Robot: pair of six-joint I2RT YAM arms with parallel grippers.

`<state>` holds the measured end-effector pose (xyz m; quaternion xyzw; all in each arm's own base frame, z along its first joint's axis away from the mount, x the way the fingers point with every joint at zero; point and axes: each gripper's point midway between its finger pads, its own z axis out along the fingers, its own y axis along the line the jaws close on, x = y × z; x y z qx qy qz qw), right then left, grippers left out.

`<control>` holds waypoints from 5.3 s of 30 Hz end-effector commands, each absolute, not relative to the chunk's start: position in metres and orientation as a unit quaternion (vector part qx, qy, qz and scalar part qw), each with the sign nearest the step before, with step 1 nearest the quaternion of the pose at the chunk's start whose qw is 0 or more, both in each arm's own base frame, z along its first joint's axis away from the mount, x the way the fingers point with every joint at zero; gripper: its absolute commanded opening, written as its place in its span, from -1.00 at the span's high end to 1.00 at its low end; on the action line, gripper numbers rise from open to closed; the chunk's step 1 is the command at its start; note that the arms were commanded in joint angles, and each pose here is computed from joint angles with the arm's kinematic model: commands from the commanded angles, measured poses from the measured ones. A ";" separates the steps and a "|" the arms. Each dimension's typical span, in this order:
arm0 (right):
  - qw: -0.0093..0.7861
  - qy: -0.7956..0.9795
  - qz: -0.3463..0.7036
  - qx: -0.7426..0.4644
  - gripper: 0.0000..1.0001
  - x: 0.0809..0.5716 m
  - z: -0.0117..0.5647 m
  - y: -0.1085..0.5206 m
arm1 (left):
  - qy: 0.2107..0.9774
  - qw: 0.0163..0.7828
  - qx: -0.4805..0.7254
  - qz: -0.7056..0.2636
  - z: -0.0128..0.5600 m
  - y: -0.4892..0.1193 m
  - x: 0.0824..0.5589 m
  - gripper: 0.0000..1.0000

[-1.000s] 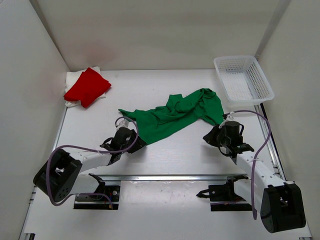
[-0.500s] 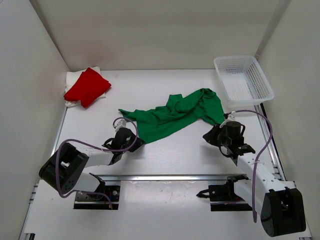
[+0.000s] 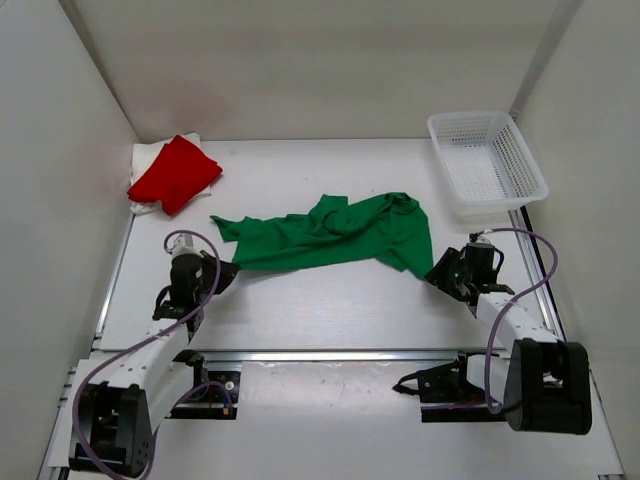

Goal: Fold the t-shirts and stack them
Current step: Flatten out the tshirt, then fold the flattened tshirt in 1/3 of the way

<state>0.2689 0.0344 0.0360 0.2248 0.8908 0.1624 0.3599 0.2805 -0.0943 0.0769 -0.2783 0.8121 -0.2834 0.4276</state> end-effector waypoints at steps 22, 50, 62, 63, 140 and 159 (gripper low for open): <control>0.282 0.941 0.053 0.180 0.37 0.245 0.006 0.044 | 0.855 0.394 -0.186 -0.280 0.064 -0.111 0.258 1.00; 0.301 0.938 0.063 0.161 1.00 0.263 0.036 0.055 | 0.844 0.407 -0.152 -0.314 0.094 -0.130 0.268 1.00; 0.608 0.780 0.034 0.142 1.00 0.244 0.402 0.016 | 0.715 0.528 -0.058 -0.454 0.374 -0.127 0.327 1.00; 0.627 0.765 0.044 0.138 1.00 0.236 0.433 0.018 | 0.700 0.540 -0.080 -0.460 0.390 -0.104 0.327 1.00; 0.396 0.867 0.254 0.163 0.99 0.249 0.119 0.081 | 0.793 0.434 -0.313 -0.292 0.113 -0.026 0.289 1.00; 0.417 0.869 0.230 0.136 1.00 0.415 0.146 0.076 | 0.764 0.412 -0.405 -0.289 0.097 0.012 0.363 1.00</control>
